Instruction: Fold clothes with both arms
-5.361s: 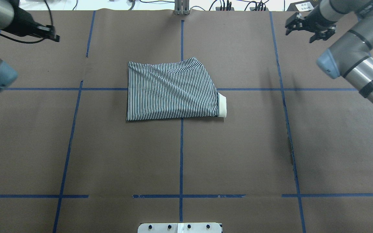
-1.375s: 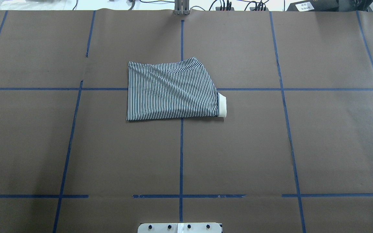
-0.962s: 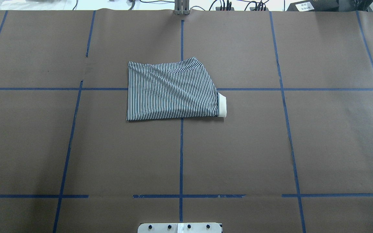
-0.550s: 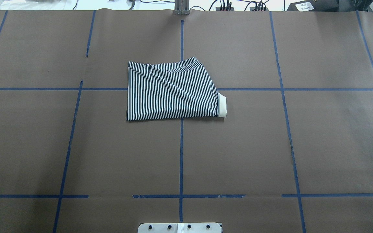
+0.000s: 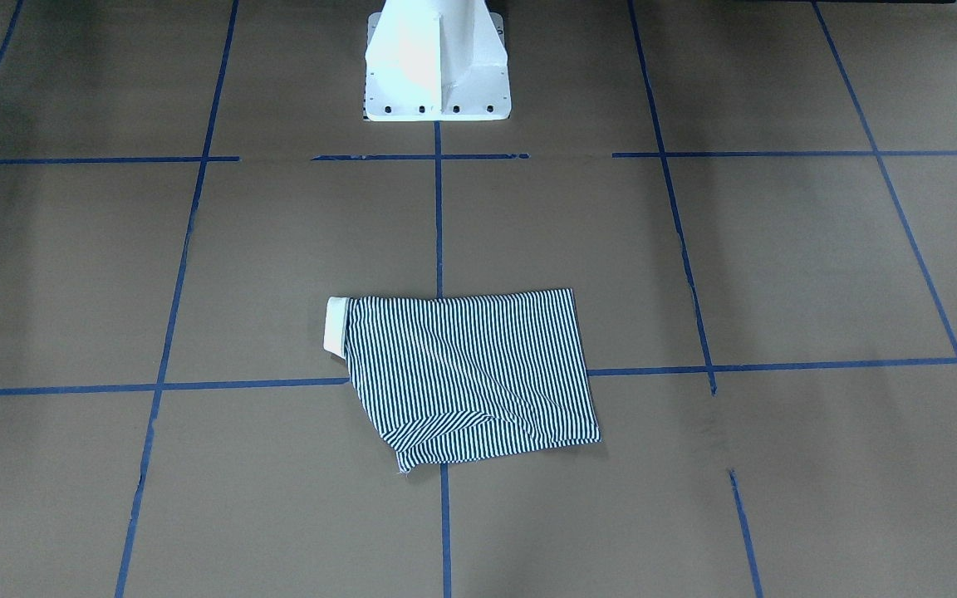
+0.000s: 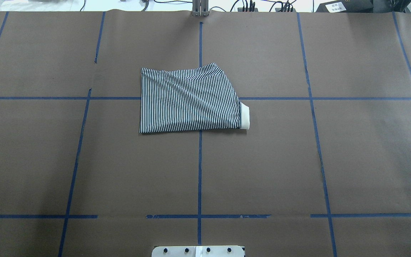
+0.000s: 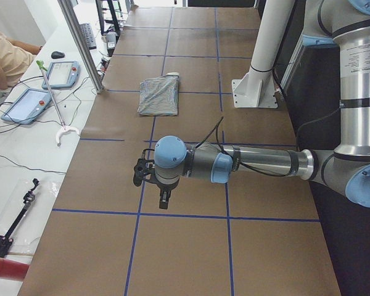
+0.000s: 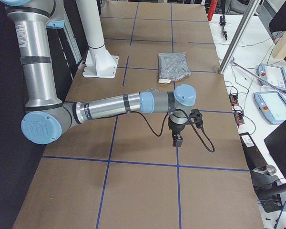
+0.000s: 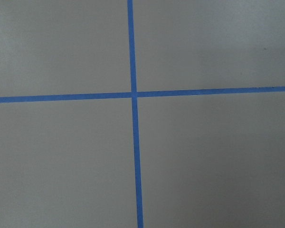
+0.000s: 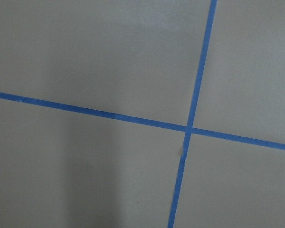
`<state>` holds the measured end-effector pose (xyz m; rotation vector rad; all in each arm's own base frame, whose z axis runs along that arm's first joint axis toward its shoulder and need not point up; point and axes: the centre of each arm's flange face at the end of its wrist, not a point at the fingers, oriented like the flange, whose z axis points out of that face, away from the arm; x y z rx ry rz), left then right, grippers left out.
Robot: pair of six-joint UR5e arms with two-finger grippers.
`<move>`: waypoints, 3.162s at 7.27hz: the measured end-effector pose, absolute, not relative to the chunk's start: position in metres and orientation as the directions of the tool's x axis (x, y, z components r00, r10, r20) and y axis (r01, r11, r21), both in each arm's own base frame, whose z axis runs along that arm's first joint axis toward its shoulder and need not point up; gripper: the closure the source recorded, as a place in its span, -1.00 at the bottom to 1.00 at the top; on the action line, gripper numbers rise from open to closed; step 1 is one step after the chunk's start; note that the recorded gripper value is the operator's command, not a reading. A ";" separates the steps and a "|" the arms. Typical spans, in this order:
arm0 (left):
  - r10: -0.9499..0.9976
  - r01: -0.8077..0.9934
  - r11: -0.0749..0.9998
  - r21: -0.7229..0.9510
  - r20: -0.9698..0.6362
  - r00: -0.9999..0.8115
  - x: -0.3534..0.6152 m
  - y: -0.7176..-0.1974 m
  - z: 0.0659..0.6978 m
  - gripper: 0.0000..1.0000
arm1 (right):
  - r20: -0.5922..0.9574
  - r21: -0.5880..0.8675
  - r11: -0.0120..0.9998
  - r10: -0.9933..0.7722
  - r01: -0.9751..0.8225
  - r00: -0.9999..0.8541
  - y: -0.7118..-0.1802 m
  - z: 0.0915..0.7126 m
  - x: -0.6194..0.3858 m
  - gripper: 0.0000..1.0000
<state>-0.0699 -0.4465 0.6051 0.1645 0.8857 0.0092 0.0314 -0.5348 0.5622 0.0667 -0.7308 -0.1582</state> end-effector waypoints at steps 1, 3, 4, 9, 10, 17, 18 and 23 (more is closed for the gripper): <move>0.087 0.059 0.985 0.160 -0.769 0.633 -0.070 -0.451 0.607 -1.00 | 0.657 0.104 0.987 -0.162 0.124 0.736 -0.533 0.569 0.030 -1.00; 0.104 0.059 0.982 0.181 -0.767 0.633 -0.070 -0.453 0.609 -1.00 | 0.657 0.090 0.984 -0.175 0.155 0.733 -0.531 0.577 0.014 -1.00; 0.109 0.059 0.980 0.188 -0.766 0.633 -0.070 -0.455 0.609 -1.00 | 0.657 0.088 0.982 -0.183 0.167 0.731 -0.531 0.577 0.007 -1.00; 0.118 0.055 0.978 0.199 -0.757 0.643 -0.070 -0.461 0.611 -1.00 | 0.662 0.070 0.981 -0.181 0.181 0.727 -0.531 0.585 -0.002 -1.00; 0.119 0.057 0.977 0.206 -0.745 0.656 -0.072 -0.459 0.609 -1.00 | 0.662 0.064 0.981 -0.177 0.181 0.729 -0.530 0.588 -0.001 -1.00; 0.081 0.054 0.985 0.164 -0.716 0.694 -0.073 -0.436 0.631 -1.00 | 0.663 0.040 0.983 -0.160 0.179 0.732 -0.523 0.601 0.001 -1.00; 0.070 0.055 0.987 0.149 -0.717 0.694 -0.073 -0.437 0.635 -1.00 | 0.661 0.039 0.983 -0.160 0.180 0.733 -0.523 0.601 0.001 -1.00; 0.011 0.055 0.996 0.071 -0.703 0.711 -0.076 -0.434 0.643 -1.00 | 0.663 0.043 0.983 -0.162 0.179 0.730 -0.525 0.599 0.000 -1.00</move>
